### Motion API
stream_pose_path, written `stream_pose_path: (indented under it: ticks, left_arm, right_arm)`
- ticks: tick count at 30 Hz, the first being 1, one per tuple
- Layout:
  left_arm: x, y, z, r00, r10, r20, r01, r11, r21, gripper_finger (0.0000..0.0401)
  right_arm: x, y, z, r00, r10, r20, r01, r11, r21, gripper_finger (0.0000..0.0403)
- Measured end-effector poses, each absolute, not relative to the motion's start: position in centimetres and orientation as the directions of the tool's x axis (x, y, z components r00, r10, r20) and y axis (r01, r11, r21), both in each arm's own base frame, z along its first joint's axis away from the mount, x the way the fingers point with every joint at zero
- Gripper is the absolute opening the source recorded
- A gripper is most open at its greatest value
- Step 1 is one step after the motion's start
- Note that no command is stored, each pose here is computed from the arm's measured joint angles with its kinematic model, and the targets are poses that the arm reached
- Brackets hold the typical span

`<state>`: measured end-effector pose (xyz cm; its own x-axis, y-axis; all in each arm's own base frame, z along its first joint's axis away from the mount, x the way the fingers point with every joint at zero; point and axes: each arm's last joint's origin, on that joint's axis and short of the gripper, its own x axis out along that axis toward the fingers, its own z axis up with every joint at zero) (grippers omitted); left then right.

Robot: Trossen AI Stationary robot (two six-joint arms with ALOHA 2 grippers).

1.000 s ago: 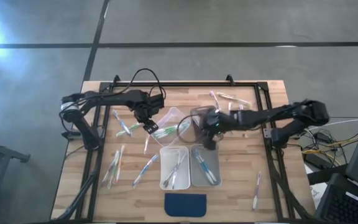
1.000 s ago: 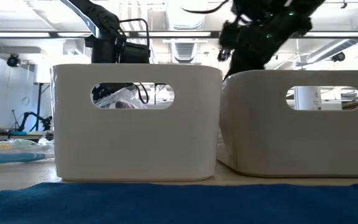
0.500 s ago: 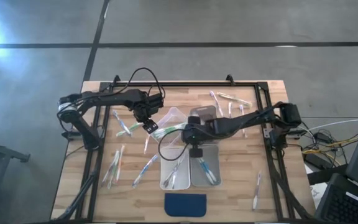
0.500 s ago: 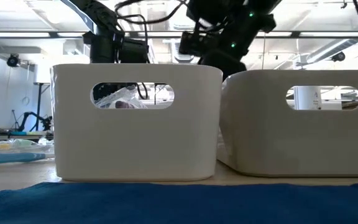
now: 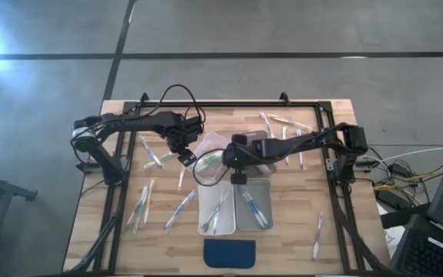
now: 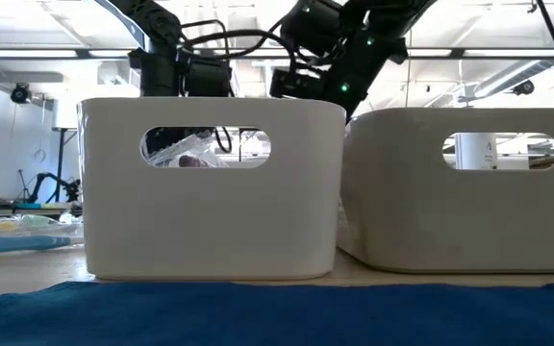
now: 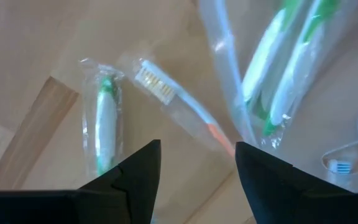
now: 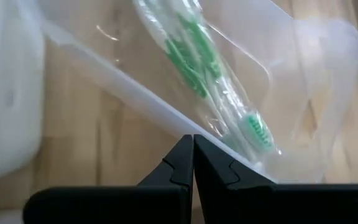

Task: Pick & Place Toothbrushes
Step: Adjust the bins

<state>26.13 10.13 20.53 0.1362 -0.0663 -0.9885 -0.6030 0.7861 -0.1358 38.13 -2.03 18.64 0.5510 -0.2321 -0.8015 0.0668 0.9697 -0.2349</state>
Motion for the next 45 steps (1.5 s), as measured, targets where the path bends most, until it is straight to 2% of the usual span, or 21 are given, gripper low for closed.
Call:
stream_pose_path:
  ticks: [10,13,16,19,23,25,29,38,45]
  left_arm:
    - [27.1,10.0,20.7,0.260,-0.151,-0.954,-0.533,0.801,-0.272,0.0211]
    - [27.5,10.0,20.8,0.316,-0.181,-0.931,-0.490,0.809,-0.324,0.0211]
    - [27.6,10.0,21.0,0.319,-0.183,-0.930,-0.474,0.818,-0.324,0.0211]
    - [27.6,10.2,21.7,0.310,-0.134,-0.941,-0.480,0.832,-0.277,0.0211]
    - [27.2,10.4,23.5,0.270,-0.010,-0.963,-0.517,0.842,-0.154,0.0211]
    - [26.7,10.5,24.4,0.241,0.071,-0.968,-0.549,0.833,-0.075,0.0211]
    - [25.5,10.7,25.2,0.163,0.219,-0.962,-0.626,0.777,0.071,0.0211]
    - [25.5,11.7,22.4,0.082,0.257,-0.963,-0.662,0.736,0.140,0.0211]
    - [25.6,13.0,20.5,0.071,0.255,-0.964,-0.687,0.713,0.138,0.0211]
  right_arm:
    - [38.1,-3.6,19.1,0.567,-0.288,-0.772,0.102,0.954,-0.281,0.0008]
    - [37.4,-3.7,20.4,0.550,-0.341,-0.762,0.129,0.936,-0.326,0.0008]
    - [35.9,-3.7,22.6,0.531,-0.389,-0.753,0.169,0.919,-0.356,0.0008]
    - [33.4,-4.3,24.8,0.472,-0.450,-0.758,0.243,0.893,-0.379,0.0008]
    - [29.7,-5.4,26.8,0.394,-0.494,-0.775,0.347,0.861,-0.372,0.0008]
    - [27.9,-5.9,27.4,0.393,-0.505,-0.769,0.398,0.847,-0.353,0.0008]
    - [24.4,-6.7,26.5,0.379,-0.482,-0.790,0.473,0.835,-0.282,0.0008]
    - [20.8,-7.0,20.6,0.400,-0.453,-0.797,0.515,0.830,-0.213,0.0008]
    - [19.9,-7.1,18.3,0.377,-0.456,-0.806,0.542,0.814,-0.207,0.0008]
